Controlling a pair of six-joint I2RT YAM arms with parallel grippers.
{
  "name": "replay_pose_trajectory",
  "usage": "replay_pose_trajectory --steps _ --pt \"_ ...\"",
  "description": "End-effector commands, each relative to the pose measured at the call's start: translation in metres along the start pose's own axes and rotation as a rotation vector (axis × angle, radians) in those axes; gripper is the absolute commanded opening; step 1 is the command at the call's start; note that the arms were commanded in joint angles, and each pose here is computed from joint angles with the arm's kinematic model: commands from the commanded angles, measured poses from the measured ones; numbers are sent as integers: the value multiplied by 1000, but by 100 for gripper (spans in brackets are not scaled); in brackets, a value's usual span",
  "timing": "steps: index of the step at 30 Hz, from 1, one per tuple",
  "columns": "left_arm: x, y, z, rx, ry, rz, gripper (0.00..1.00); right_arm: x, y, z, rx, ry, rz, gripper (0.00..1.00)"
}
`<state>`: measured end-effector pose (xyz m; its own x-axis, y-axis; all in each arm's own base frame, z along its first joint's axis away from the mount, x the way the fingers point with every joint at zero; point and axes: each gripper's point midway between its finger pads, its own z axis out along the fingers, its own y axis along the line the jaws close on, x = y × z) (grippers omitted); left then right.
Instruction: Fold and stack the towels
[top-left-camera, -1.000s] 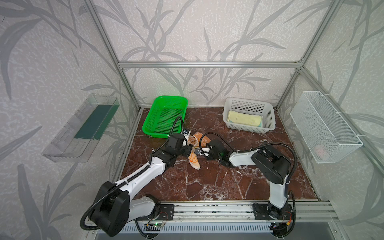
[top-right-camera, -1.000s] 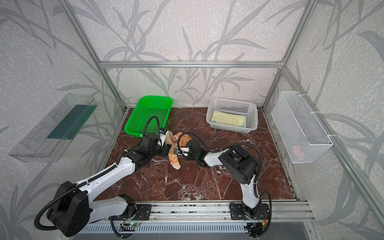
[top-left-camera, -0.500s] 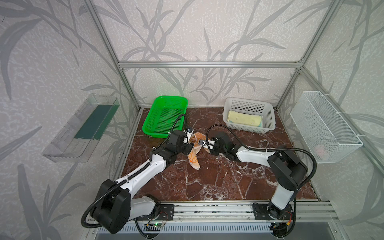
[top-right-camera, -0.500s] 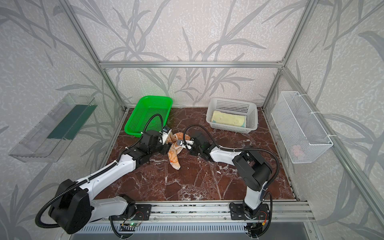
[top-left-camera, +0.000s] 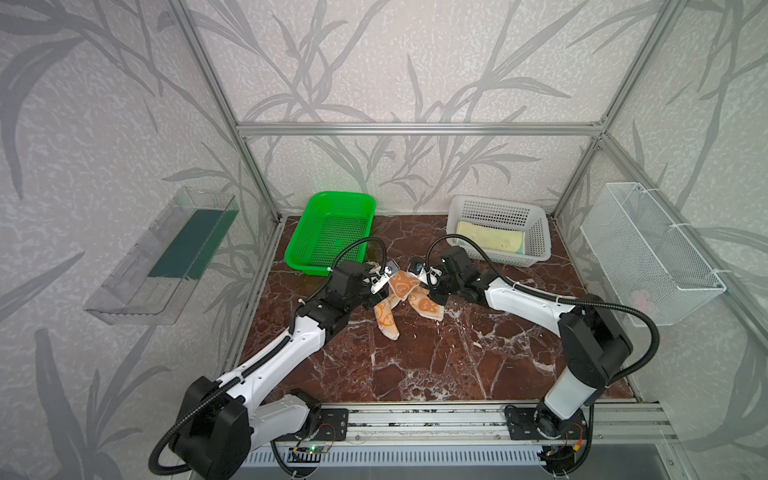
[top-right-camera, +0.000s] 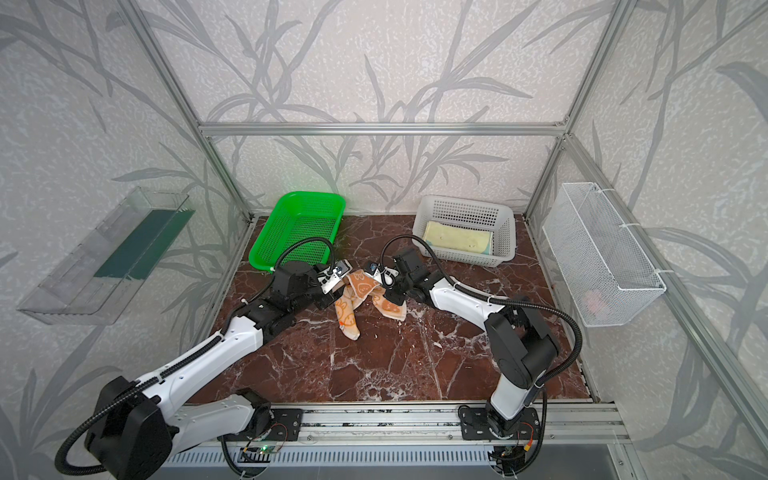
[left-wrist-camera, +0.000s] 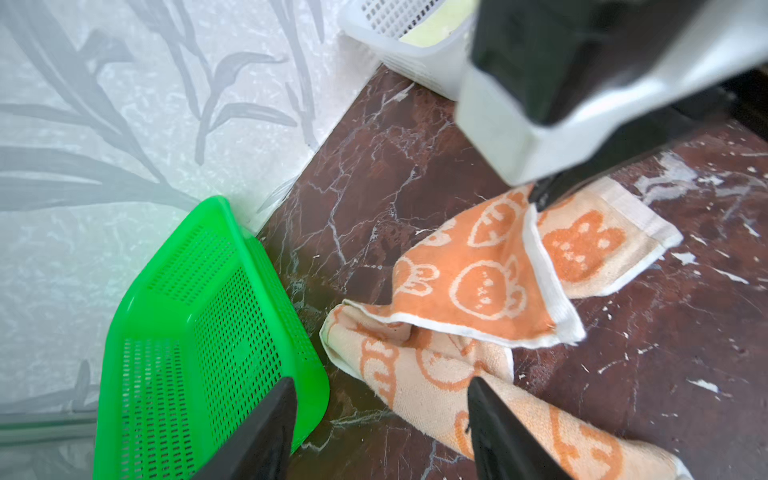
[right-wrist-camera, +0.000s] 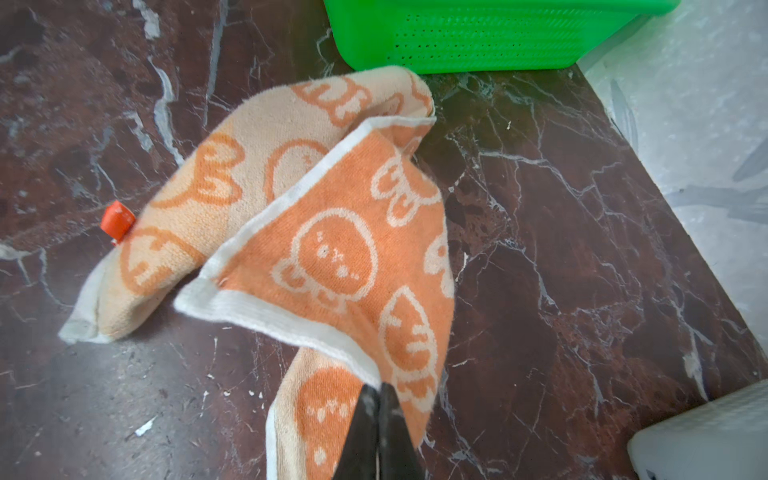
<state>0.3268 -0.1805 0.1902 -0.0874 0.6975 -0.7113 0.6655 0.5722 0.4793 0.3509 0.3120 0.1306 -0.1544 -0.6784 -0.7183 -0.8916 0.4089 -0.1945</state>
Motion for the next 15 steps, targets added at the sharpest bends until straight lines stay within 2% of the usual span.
replay_pose_trajectory --steps 1,8,15 --pt "-9 -20 -7 120 -44 82 66 -21 -4 -21 -21 -38 89 0" --pt "-20 -33 -6 203 -89 19 66 -38 -12 -26 -28 -40 200 0" --pt "-21 -33 6 192 -109 21 66 -42 -9 -26 -55 -51 223 0"
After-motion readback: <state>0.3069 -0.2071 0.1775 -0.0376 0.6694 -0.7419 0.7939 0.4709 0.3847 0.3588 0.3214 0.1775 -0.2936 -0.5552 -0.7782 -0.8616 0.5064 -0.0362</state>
